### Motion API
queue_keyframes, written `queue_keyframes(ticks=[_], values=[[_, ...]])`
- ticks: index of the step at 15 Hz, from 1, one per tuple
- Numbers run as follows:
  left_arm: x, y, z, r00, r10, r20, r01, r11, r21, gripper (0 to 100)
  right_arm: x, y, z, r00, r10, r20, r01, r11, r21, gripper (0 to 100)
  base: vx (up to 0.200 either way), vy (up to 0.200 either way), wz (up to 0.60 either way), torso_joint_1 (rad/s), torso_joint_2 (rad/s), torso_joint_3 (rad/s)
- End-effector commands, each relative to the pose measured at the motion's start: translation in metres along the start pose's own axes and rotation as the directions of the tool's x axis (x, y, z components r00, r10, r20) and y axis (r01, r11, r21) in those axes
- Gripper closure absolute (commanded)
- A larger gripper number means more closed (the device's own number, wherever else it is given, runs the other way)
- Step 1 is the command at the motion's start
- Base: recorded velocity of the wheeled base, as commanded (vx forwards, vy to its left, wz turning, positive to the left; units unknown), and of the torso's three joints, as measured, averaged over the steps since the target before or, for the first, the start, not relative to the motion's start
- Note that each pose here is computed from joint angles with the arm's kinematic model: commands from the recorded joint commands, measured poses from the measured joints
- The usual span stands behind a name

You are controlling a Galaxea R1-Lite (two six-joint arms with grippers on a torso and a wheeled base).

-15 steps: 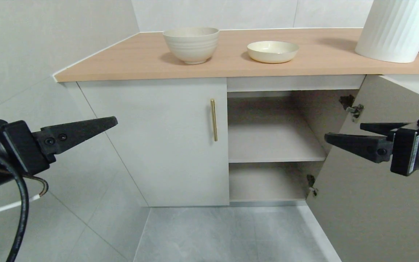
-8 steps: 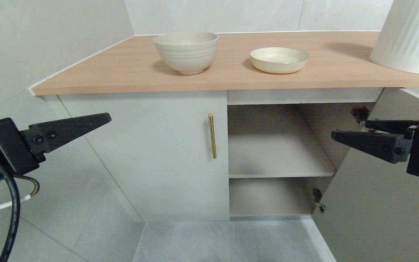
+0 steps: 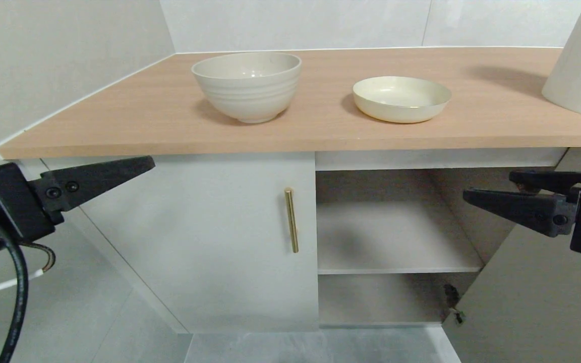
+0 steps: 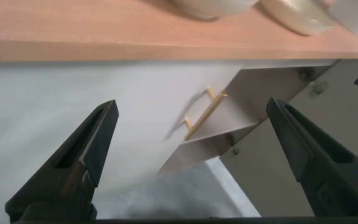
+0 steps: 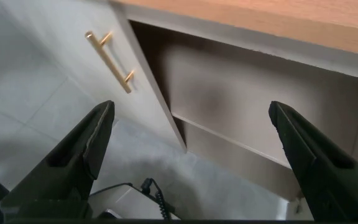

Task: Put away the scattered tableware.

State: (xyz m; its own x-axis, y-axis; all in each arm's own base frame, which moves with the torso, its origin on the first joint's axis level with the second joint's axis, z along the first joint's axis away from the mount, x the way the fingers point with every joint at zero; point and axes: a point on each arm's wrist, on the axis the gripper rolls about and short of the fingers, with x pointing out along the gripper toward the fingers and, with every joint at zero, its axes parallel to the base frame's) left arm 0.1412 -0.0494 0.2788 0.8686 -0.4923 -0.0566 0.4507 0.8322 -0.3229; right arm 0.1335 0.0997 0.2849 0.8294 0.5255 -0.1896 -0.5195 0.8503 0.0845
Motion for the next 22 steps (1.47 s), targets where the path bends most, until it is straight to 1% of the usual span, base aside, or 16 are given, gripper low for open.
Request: queue_keyframes(ticks=[1,4,8,12,15,18,21,22], values=[[0.001,0.0,0.0,1.0,0.001,-0.002,-0.001,1.0,-0.002,0,-0.005,-0.001,-0.002,1.0,0.005,0.007,-0.005,1.0,-0.02,0,0.0,0.0,0.0,0.0,0.0,0.0],[-0.002,-0.001,0.002,1.0,-0.003,0.01,0.003,1.0,0.0,0,-0.012,-0.001,0.0,1.0,0.018,0.026,-0.017,1.0,-0.02,0,0.0,0.0,0.0,0.0,0.0,0.0],[-0.003,-0.002,0.003,1.0,-0.005,0.014,0.005,1.0,0.001,0,-0.014,0.0,0.0,0.998,0.049,0.029,-0.048,0.999,-0.022,0,0.0,0.0,0.0,0.0,0.0,0.0],[-0.002,-0.001,0.002,1.0,-0.003,0.01,0.003,1.0,-0.001,0,-0.014,0.0,0.0,0.998,0.05,0.027,-0.05,0.999,-0.022,0,0.0,0.0,0.0,0.122,-0.19,-0.188],[-0.002,-0.001,0.002,1.0,-0.002,0.007,0.002,1.0,-0.002,0,-0.012,0.0,0.0,0.999,0.048,0.022,-0.048,0.999,-0.022,0,0.0,0.0,0.0,0.176,-0.51,-0.261],[0.0,0.0,0.001,1.0,-0.001,0.002,0.001,1.0,-0.003,0,-0.011,0.0,-0.001,0.999,0.048,0.019,-0.047,0.999,-0.022,0,0.0,0.0,0.0,0.051,-0.54,-0.253],[0.01,0.001,0.003,1.0,-0.003,-0.011,0.003,1.0,-0.004,0,0.006,-0.002,-0.005,0.999,0.047,-0.024,-0.047,0.999,-0.02,0,0.0,0.0,0.0,0.307,-0.48,-0.258],[0.013,0.002,0.003,1.0,-0.007,-0.018,0.007,1.0,-0.005,0,0.01,-0.003,-0.005,0.999,0.041,-0.025,-0.041,0.999,-0.018,0,0.0,0.0,0.0,0.3,-0.43,-0.266]])
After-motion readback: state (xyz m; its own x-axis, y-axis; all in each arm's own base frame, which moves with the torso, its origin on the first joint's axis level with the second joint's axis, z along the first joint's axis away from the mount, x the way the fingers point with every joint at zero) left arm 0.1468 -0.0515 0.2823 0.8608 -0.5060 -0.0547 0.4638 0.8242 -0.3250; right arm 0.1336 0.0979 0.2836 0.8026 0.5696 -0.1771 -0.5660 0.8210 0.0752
